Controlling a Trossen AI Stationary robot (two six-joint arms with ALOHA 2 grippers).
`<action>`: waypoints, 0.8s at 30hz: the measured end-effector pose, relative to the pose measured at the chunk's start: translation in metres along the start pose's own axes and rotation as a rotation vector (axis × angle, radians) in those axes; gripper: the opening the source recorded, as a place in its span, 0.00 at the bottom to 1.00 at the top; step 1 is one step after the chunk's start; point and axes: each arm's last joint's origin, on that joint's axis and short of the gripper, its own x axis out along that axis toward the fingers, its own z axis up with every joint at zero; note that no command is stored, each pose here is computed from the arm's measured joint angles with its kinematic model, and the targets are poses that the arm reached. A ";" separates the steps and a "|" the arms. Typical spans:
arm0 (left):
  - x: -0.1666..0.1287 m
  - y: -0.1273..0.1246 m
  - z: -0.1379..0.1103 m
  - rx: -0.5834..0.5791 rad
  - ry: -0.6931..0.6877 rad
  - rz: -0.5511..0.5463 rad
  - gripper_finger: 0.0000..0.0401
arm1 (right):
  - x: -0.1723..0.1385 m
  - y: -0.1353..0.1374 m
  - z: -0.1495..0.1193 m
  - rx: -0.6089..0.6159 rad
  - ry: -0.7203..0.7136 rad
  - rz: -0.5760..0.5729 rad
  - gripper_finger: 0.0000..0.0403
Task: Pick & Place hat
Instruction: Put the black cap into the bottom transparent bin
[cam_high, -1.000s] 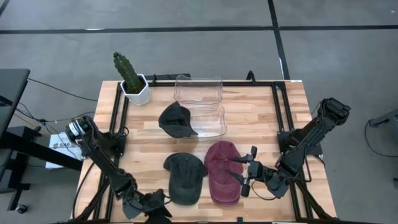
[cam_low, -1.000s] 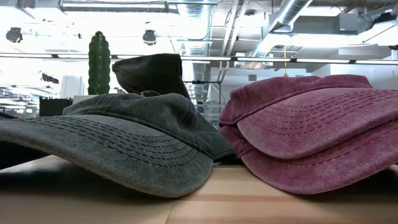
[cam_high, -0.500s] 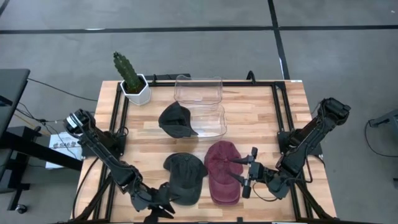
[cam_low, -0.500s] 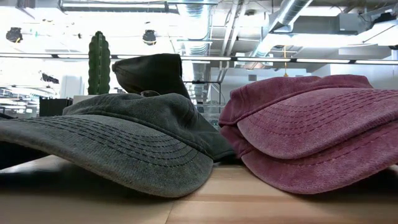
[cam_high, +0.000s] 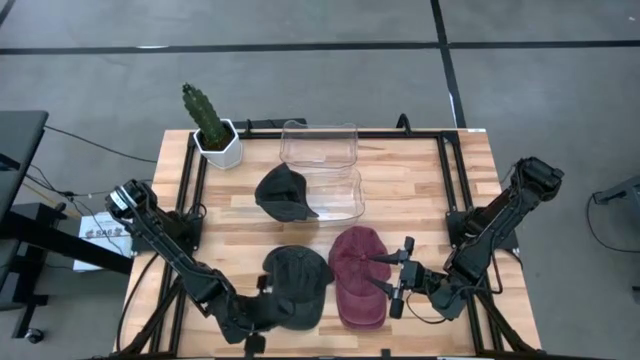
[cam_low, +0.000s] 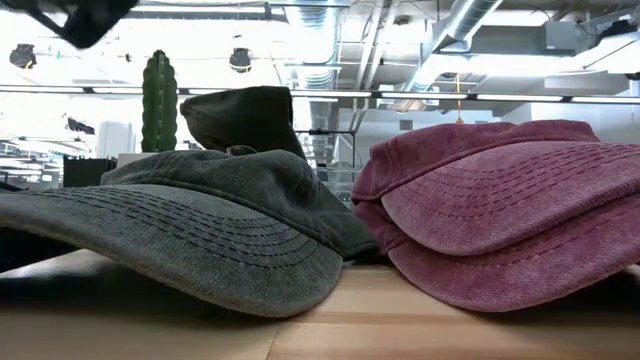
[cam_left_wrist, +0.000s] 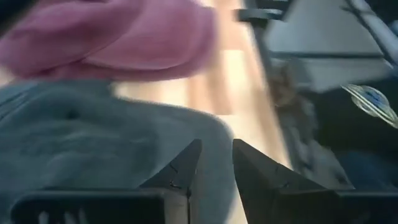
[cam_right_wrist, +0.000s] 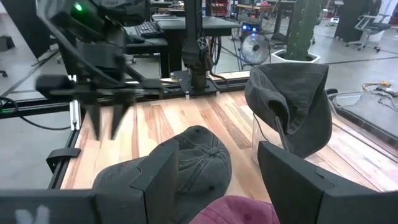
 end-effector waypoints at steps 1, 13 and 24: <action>0.001 0.003 -0.002 -0.037 -0.001 0.020 0.21 | 0.000 0.000 0.000 -0.001 0.000 0.000 0.53; 0.015 0.035 -0.023 -0.298 0.007 0.192 0.21 | 0.000 0.000 0.000 -0.003 0.001 0.000 0.53; 0.013 0.049 -0.014 -0.618 0.069 0.160 0.21 | 0.000 0.000 0.000 -0.003 0.004 0.007 0.53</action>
